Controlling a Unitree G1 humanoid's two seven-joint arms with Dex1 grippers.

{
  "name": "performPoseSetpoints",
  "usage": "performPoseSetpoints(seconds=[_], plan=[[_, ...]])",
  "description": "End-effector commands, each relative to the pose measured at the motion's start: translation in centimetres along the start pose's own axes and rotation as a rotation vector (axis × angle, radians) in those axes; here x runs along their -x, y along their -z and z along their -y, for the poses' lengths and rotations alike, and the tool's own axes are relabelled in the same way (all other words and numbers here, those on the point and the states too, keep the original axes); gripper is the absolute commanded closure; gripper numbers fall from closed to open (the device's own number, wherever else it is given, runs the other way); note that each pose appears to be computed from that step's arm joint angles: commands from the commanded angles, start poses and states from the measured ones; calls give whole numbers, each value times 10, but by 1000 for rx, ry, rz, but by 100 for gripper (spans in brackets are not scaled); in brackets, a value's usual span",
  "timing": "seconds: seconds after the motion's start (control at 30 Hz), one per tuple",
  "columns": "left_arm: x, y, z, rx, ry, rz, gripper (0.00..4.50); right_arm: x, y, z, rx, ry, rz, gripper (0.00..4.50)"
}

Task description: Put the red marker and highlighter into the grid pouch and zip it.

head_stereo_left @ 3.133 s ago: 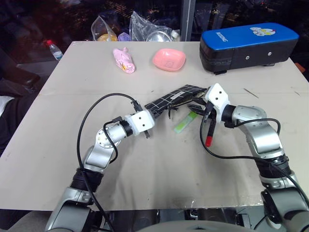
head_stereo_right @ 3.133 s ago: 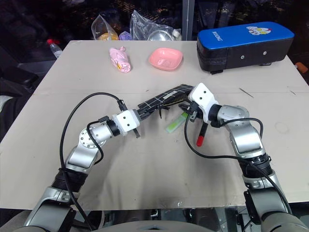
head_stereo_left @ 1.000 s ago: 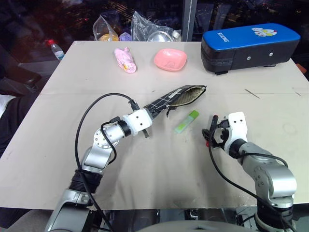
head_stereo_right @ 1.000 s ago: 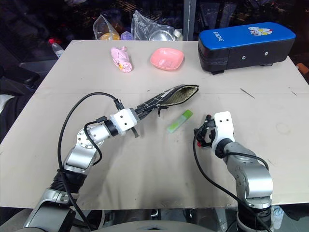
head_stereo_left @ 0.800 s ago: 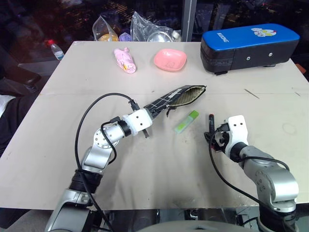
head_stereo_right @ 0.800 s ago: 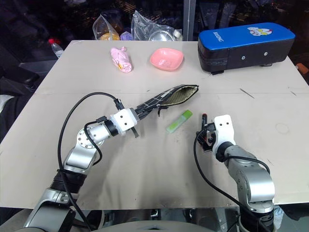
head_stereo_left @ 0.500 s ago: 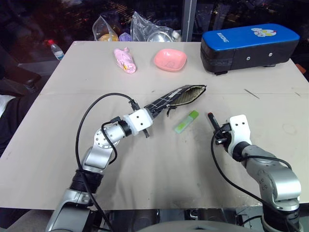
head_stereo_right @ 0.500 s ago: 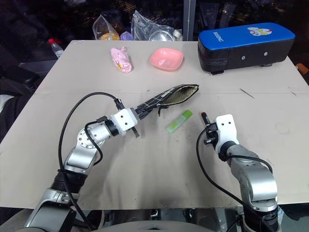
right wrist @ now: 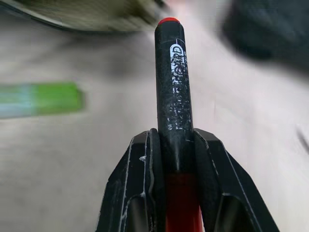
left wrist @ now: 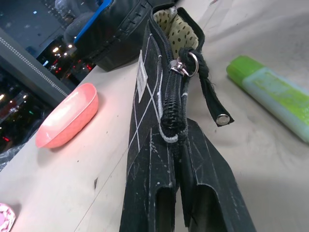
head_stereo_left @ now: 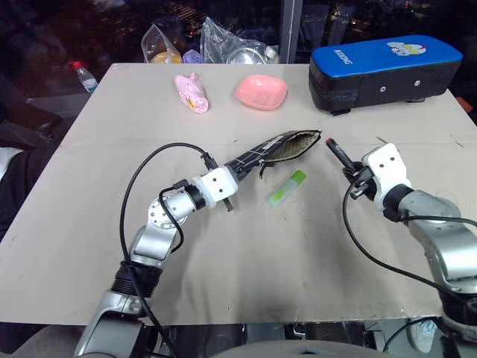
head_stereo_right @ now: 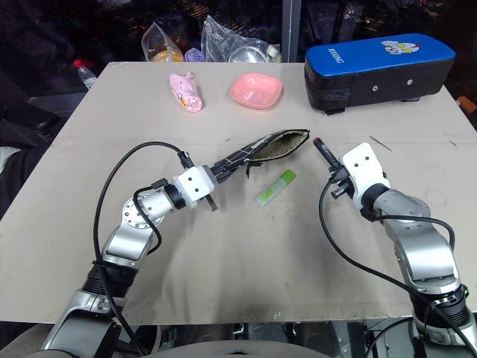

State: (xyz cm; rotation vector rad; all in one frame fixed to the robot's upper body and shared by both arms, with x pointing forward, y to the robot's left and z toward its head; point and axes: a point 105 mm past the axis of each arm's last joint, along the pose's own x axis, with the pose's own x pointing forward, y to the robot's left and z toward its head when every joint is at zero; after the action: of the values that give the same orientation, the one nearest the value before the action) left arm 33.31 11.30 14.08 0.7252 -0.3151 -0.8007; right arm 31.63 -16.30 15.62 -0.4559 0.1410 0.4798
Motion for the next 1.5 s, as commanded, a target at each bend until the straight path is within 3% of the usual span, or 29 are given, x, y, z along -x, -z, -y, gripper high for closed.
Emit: performPoseSetpoints(seconds=[0.03,0.13,0.47,0.83,1.07,1.27,1.37,1.5], plan=[[-3,-9,-4,-31,-8,37,450,3,-24,1,277,-101,66,418],[-4,-10,-4,-31,-5,39,450,-2,-30,3,494,-162,60,418],[-7,-16,-3,-52,10,57,450,-41,-51,9,950,-231,96,418],[-11,-24,-5,-144,71,88,450,-73,-76,-24,1237,-351,289,418],[-11,-26,-12,-135,59,103,450,-84,-79,-34,1224,-390,356,418],[-6,-17,-16,-97,26,70,450,-77,-88,-27,1128,-374,390,130],[-4,-11,-16,-82,20,51,450,-69,-90,-20,1084,-373,387,14],[-3,-7,-20,-67,5,43,450,-58,-98,-11,945,-378,384,6]])
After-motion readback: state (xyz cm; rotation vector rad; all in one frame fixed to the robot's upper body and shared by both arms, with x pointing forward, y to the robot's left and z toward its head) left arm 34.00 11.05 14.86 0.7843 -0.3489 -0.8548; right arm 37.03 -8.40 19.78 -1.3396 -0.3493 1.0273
